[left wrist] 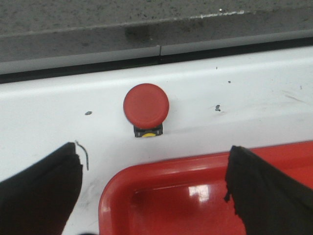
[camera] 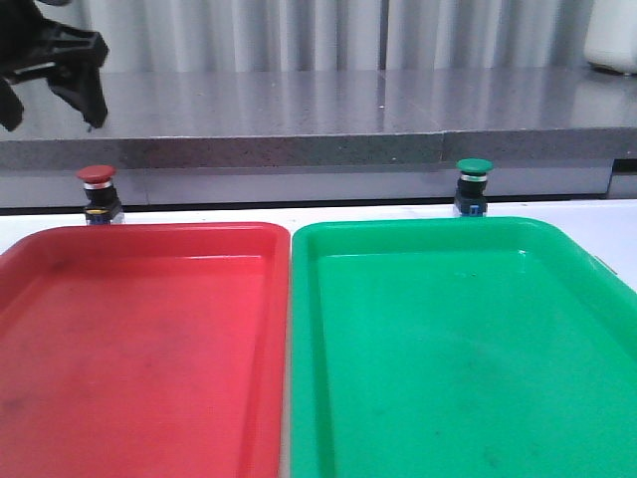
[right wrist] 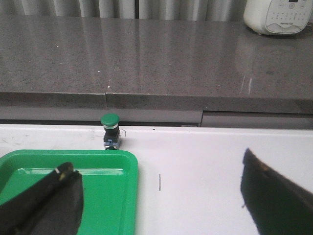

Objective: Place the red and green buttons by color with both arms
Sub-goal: 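Reach the left gripper to the red-capped button and grasp it, then carry the red button with the left gripper into the red tray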

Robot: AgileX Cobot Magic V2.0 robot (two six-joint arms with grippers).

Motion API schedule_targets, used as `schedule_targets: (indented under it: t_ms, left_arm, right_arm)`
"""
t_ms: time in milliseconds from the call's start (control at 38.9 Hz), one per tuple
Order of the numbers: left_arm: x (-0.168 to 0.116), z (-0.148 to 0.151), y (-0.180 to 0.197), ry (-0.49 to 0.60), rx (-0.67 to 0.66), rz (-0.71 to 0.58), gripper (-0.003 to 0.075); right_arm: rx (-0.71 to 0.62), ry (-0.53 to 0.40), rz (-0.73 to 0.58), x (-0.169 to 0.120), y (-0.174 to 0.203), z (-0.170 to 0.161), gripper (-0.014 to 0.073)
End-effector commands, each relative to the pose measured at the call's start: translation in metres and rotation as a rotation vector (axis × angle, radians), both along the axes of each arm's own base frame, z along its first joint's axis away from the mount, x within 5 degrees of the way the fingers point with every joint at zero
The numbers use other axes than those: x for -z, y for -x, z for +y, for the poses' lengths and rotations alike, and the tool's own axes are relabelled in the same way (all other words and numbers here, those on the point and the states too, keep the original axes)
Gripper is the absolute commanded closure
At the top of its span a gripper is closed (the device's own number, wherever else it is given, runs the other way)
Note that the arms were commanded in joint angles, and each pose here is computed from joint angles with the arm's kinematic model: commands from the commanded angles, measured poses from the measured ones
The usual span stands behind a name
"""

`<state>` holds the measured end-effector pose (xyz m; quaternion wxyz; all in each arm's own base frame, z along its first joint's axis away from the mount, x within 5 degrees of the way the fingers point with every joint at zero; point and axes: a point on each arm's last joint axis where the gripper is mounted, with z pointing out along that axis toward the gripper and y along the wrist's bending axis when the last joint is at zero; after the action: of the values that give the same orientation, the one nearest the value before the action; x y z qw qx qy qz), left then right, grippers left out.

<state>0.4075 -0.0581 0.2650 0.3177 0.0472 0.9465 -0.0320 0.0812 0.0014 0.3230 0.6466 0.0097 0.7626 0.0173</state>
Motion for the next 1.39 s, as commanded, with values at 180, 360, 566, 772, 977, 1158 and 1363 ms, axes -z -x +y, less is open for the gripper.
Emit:
schedule_targets:
  t_ms: [180,360,566,772,977,1158,1363]
  left_arm:
    - [0.007,-0.011,-0.056,0.002,0.009,-0.051,0.0154]
    - [0.019,-0.012,-0.066,0.0,0.009,-0.035,0.0155]
    - [0.019,-0.012,-0.067,-0.006,0.01,-0.035,0.027]
    - [0.02,-0.011,-0.066,-0.031,0.016,-0.019,0.0524]
    - [-0.003,-0.009,-0.062,-0.042,0.016,-0.023,0.0605]
    - [-0.053,-0.009,-0.03,0.019,0.011,-0.079,0.0605]
    - [-0.056,-0.019,0.034,0.091,0.037,-0.131,0.0604]
  right_arm:
    - [0.003,0.001,-0.098,-0.018,-0.001,0.0,-0.007]
    - [0.003,0.001,-0.098,-0.018,-0.001,0.0,-0.007]
    - [0.003,0.001,-0.098,-0.018,-0.001,0.0,-0.007]
    - [0.003,0.001,-0.098,-0.018,-0.001,0.0,-0.007]
    - [0.003,0.001,-0.098,-0.018,-0.001,0.0,-0.007]
    - [0.003,0.001,-0.098,-0.018,-0.001,0.0,-0.007]
    - [0.003,0.001,-0.098,-0.018,-0.001,0.0,-0.007]
